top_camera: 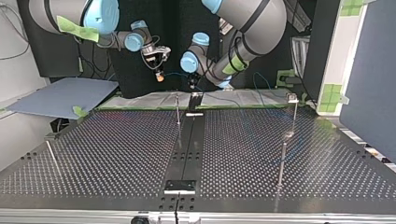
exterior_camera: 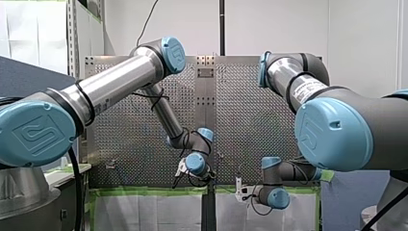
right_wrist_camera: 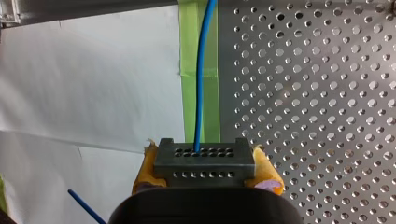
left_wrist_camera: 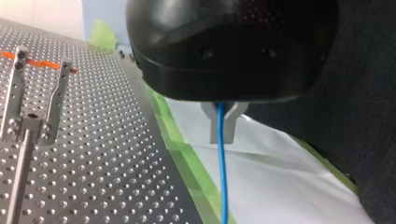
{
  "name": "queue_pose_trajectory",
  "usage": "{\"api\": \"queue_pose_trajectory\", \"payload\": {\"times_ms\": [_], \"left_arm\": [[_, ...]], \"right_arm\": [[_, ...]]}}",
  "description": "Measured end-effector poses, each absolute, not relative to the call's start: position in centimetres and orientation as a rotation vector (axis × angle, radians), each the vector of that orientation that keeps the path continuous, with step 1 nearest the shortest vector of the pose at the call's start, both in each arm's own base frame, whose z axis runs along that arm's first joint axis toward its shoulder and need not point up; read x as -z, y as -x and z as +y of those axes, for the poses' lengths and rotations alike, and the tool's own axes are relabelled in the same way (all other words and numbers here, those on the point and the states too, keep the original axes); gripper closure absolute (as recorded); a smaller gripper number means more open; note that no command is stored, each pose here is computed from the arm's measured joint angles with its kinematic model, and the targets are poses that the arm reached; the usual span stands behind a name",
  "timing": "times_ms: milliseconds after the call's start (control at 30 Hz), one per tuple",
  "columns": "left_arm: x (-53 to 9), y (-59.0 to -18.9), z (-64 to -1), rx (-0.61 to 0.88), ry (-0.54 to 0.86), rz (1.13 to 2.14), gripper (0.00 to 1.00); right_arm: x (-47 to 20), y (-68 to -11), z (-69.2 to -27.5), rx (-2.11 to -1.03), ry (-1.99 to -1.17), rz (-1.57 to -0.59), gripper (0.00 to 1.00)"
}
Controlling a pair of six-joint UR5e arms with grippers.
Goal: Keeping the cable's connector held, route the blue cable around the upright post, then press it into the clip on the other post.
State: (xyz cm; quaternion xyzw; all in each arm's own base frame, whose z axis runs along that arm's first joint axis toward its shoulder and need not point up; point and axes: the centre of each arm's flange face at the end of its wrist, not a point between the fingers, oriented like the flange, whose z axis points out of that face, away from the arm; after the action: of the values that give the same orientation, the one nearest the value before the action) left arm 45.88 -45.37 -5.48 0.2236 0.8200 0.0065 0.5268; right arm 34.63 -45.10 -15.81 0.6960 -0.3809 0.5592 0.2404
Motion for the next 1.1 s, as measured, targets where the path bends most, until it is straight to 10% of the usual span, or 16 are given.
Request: {"api": "queue_pose_trajectory", "payload": {"times_ms": [1100], "left_arm": [[4.4,-47.0,-44.8,0.029,-0.404,1.961,0.98]], "right_arm": [[8.4,-34.3,-49.9,-1.62,-1.756,-1.118,1.0]]}}
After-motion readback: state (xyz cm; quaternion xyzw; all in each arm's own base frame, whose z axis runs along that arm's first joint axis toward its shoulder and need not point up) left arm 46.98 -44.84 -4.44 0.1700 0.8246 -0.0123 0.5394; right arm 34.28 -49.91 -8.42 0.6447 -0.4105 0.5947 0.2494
